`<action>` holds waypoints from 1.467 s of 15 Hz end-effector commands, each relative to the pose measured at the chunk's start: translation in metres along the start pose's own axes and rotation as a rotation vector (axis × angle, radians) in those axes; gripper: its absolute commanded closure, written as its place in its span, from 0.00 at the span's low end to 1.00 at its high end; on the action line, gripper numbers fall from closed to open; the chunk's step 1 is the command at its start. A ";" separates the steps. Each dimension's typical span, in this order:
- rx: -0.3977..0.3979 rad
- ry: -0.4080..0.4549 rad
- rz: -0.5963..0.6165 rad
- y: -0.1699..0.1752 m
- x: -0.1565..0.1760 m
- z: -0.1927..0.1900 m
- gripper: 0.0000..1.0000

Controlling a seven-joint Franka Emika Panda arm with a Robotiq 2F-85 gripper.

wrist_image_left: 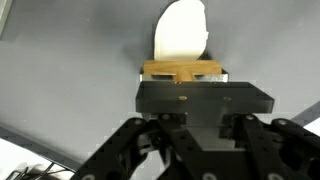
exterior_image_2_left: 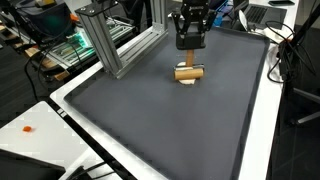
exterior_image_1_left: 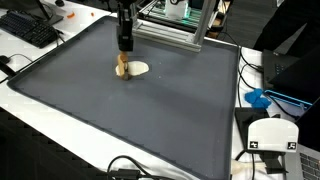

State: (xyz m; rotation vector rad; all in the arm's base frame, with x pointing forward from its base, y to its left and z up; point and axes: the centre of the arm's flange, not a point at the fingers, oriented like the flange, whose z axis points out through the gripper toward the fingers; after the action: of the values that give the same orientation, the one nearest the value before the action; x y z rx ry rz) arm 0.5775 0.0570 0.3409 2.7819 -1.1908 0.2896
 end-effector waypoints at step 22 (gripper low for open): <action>-0.022 -0.265 -0.206 0.015 -0.032 -0.017 0.78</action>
State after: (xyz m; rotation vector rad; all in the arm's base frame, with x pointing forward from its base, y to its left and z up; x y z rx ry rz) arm 0.5531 0.0780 0.3421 2.9425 -0.9668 -0.0890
